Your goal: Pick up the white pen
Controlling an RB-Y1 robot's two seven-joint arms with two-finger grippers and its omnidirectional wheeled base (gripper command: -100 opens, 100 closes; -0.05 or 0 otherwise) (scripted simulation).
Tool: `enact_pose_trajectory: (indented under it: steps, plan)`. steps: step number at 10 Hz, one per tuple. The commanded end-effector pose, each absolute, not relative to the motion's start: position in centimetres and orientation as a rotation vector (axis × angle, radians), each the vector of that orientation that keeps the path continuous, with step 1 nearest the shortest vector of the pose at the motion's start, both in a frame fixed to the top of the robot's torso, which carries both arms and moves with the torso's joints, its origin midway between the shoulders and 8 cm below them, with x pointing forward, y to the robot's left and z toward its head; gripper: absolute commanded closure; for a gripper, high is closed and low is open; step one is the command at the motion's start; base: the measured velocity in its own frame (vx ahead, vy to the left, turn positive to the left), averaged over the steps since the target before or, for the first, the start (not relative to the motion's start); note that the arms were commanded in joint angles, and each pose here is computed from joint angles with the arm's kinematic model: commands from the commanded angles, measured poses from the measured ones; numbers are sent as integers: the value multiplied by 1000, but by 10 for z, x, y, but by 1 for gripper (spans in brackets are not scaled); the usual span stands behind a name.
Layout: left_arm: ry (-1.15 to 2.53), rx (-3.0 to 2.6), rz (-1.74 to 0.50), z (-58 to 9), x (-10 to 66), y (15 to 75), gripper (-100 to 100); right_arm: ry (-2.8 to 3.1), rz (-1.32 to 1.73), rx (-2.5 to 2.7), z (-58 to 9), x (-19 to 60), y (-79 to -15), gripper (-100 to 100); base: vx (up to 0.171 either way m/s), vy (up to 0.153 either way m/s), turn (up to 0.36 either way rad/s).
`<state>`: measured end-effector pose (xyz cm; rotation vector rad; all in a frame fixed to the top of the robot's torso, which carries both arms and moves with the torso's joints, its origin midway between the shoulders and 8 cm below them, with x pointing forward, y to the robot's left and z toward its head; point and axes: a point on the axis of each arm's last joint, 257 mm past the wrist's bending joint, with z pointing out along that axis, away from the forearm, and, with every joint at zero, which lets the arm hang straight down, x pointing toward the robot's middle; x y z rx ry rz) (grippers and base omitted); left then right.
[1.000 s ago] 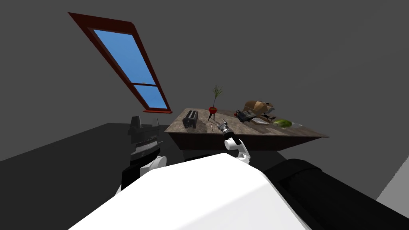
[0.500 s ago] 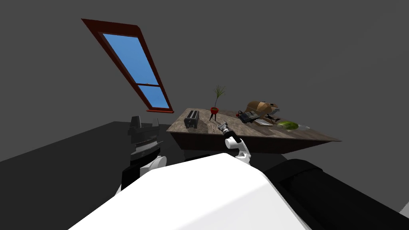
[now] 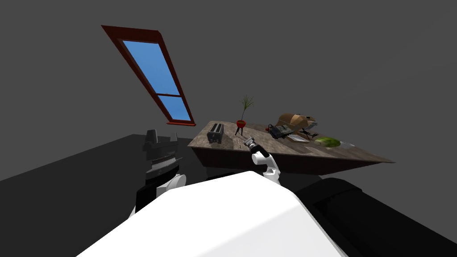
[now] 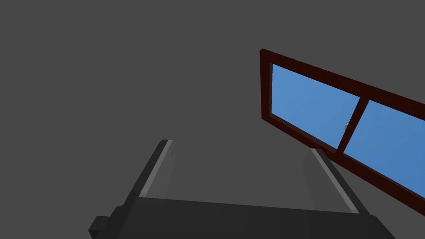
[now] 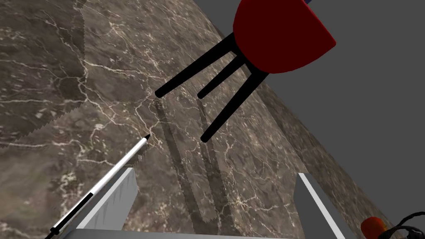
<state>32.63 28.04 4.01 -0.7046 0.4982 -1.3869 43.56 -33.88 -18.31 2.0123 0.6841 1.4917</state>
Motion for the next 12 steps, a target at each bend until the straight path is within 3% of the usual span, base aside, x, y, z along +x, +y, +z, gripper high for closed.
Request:
enact_pose_trajectory:
  steps: [1, 12]
  plan:
    - [498, -705, -1387, 40, 326, 280, 0, 658, 1467, 2085, -195, 433, -343, -100, 14, 10, 45]
    - [498, -705, -1387, 40, 326, 280, 0, 418, 1324, 2445, -244, 419, -363, -100, 12, 9, 48]
